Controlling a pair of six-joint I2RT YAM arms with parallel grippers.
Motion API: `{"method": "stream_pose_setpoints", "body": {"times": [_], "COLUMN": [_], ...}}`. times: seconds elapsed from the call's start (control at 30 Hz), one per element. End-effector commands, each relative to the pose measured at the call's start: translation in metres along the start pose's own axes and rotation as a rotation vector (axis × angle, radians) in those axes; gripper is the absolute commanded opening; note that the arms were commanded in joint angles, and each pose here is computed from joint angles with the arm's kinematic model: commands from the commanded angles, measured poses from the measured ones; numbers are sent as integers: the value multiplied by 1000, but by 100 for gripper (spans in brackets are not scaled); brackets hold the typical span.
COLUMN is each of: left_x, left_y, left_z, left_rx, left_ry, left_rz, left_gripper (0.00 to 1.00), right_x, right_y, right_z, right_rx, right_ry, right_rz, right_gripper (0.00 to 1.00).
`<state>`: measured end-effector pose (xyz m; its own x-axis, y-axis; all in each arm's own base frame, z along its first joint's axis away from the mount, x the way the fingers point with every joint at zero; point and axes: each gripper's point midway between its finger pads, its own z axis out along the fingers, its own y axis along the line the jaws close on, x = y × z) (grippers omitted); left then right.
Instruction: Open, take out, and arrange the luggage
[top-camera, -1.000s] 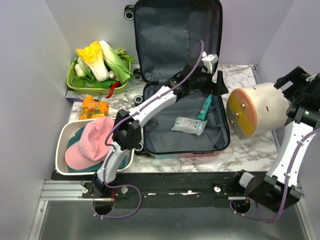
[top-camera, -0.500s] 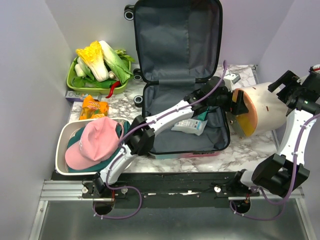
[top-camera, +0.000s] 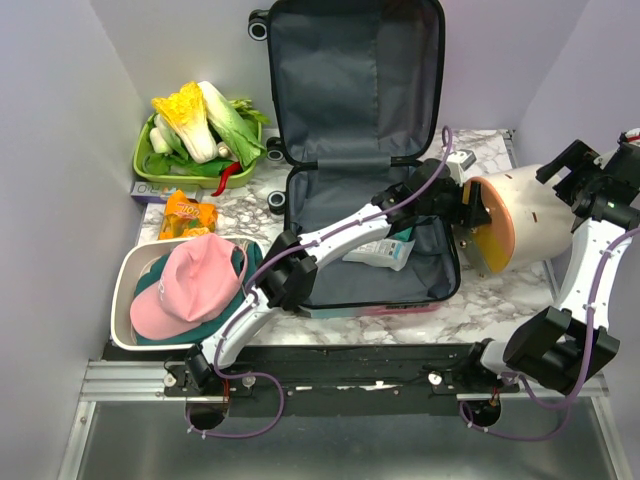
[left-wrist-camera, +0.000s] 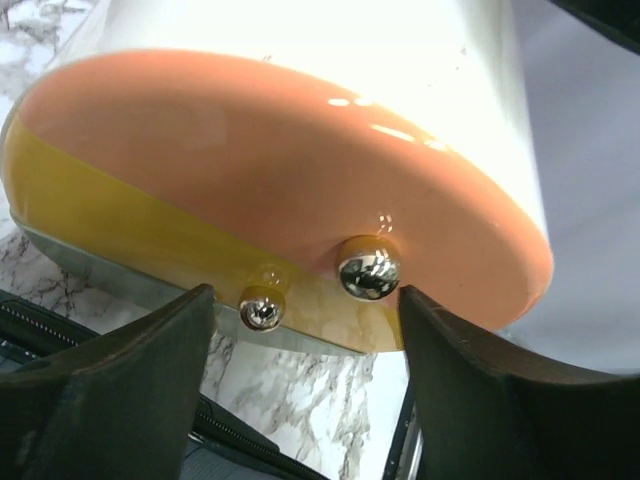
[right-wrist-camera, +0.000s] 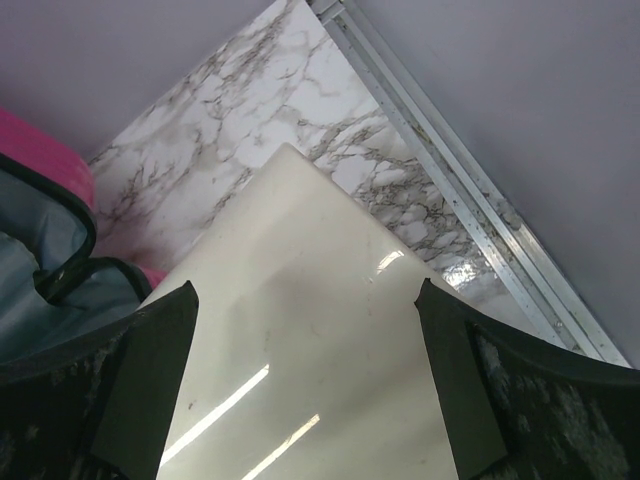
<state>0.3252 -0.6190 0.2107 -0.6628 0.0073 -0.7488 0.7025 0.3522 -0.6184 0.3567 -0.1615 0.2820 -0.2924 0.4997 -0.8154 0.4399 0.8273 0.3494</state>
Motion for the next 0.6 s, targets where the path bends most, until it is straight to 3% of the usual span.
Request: {"method": "stream_pose_setpoints", "body": {"times": [0.0,0.57], "left_x": [-24,-20], "left_y": [-25,-41], "left_z": [-2,8], "left_rx": [72,176], "left_ry": [-67,-70], "left_rz": [31,10], "left_gripper": [77,63], "right_x": [32,28], "right_y": [-1,0], "right_z": [9,3], "right_rx": [-18,-21], "right_ry": [112,86], "right_rz": [43,36], "right_gripper": [100,100]}}
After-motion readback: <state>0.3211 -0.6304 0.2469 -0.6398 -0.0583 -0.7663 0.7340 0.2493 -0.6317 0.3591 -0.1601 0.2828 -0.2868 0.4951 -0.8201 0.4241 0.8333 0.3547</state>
